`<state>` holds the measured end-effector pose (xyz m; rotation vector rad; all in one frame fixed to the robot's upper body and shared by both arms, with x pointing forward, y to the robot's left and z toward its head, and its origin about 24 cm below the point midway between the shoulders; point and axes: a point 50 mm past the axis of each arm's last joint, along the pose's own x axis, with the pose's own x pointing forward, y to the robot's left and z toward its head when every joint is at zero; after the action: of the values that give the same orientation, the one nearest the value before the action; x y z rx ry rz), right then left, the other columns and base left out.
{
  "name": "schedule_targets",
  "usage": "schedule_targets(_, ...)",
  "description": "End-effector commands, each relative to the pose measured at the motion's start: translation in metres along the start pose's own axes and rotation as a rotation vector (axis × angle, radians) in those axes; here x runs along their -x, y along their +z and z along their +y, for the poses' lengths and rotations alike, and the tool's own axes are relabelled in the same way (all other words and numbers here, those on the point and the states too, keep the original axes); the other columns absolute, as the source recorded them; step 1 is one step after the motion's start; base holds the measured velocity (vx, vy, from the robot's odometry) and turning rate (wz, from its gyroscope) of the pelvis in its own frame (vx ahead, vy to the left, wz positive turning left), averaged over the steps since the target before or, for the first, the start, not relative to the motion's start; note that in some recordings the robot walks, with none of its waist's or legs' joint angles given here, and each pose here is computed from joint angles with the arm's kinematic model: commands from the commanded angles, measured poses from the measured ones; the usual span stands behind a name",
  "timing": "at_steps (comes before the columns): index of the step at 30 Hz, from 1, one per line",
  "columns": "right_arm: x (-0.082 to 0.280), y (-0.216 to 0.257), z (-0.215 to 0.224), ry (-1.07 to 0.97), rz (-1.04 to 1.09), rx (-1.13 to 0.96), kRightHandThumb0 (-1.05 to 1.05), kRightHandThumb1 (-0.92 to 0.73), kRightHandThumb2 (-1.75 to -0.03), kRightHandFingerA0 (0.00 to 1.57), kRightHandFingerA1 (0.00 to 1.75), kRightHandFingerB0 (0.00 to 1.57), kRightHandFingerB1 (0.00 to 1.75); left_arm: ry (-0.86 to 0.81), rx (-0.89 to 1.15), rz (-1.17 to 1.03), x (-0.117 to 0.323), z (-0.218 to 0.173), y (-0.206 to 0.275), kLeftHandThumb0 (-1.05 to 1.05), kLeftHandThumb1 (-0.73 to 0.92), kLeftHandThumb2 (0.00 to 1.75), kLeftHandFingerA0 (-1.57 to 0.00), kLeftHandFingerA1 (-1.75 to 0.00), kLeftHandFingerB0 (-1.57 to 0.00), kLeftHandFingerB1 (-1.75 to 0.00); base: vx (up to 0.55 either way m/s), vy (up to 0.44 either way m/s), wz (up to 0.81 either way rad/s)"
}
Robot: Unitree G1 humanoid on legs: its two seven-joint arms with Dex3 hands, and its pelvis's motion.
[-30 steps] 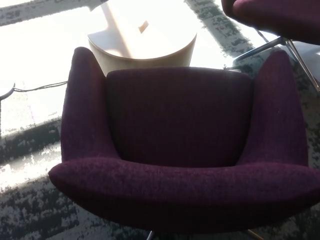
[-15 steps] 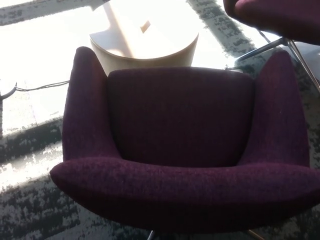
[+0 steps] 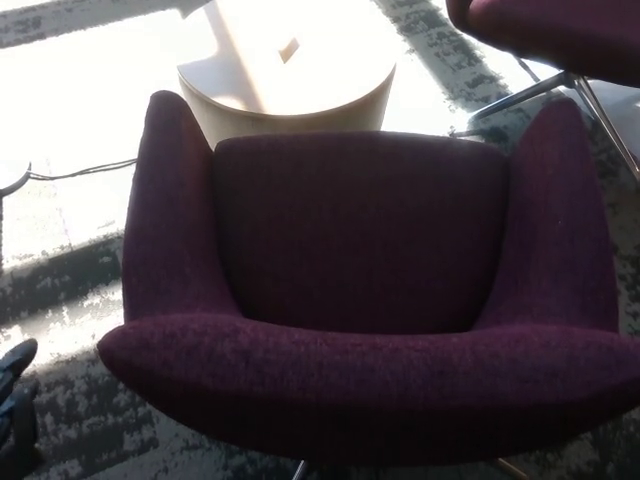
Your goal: The robot stands in front of a sofa and uses its left hand to push the left side of the sofa
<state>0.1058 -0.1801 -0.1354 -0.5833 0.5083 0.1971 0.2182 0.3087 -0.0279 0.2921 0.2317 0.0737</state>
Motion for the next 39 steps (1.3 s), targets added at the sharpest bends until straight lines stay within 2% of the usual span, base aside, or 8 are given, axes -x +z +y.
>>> schedule_targets(1,0.0,0.001,-0.005,-0.015,-0.026,0.008,-0.45,-0.66,-0.6,0.85,0.72,0.73,0.47,-0.023,-0.031,-0.006,-0.007,0.011,0.012,-0.88,0.92,1.31,-0.05,-0.22,-0.04,-0.13,0.0,0.0,0.0)
schedule_targets(2,0.0,0.001,-0.005,-0.015,-0.026,0.008,-0.45,-0.66,-0.6,0.85,0.72,0.73,0.47,-0.024,-0.031,-0.006,-0.007,0.011,0.012,-0.88,0.92,1.31,-0.05,-0.22,-0.04,-0.13,0.0,0.0,0.0)
schedule_targets(3,-0.001,0.0,-0.005,-0.016,-0.017,0.021,-0.46,-0.66,-0.6,0.84,0.75,0.73,0.46,-0.05,-0.045,0.009,-0.016,0.012,0.017,-0.96,0.86,1.06,0.0,-0.18,0.0,-0.08,0.0,0.0,0.0)
schedule_targets(4,-0.002,0.001,-0.005,-0.017,-0.018,0.027,-0.46,-0.66,-0.59,0.84,0.77,0.74,0.47,-0.072,-0.06,0.022,-0.023,0.013,0.021,-0.95,0.92,1.04,0.0,-0.15,0.0,-0.06,0.0,0.0,0.0)
schedule_targets(6,-0.002,0.001,-0.005,-0.019,-0.026,0.028,-0.46,-0.66,-0.59,0.84,0.77,0.74,0.47,-0.089,-0.073,0.034,-0.027,0.013,0.024,-0.95,0.92,1.04,0.0,-0.15,0.0,-0.06,0.0,0.0,0.0)
schedule_targets(7,-0.003,0.002,-0.005,-0.019,-0.02,0.027,-0.47,-0.66,-0.59,0.84,0.78,0.75,0.46,-0.106,-0.1,0.044,-0.032,0.012,0.027,-0.92,0.89,1.32,0.0,-0.15,0.0,-0.08,0.0,0.0,0.0)
schedule_targets(21,0.0,0.0,-0.003,-0.015,-0.015,0.021,-0.46,-0.66,-0.6,0.84,0.7,0.72,0.46,-0.261,-0.202,0.087,-0.055,-0.034,0.035,-1.04,0.92,1.31,0.0,-0.04,0.0,0.0,0.0,0.0,0.0)
schedule_targets(39,0.0,-0.001,-0.003,-0.021,-0.013,0.032,-0.48,-0.67,-0.6,0.84,0.73,0.74,0.46,-0.369,-0.232,0.029,-0.052,-0.065,0.04,-1.05,0.88,1.31,0.0,-0.12,0.0,-0.02,0.0,0.0,0.0)
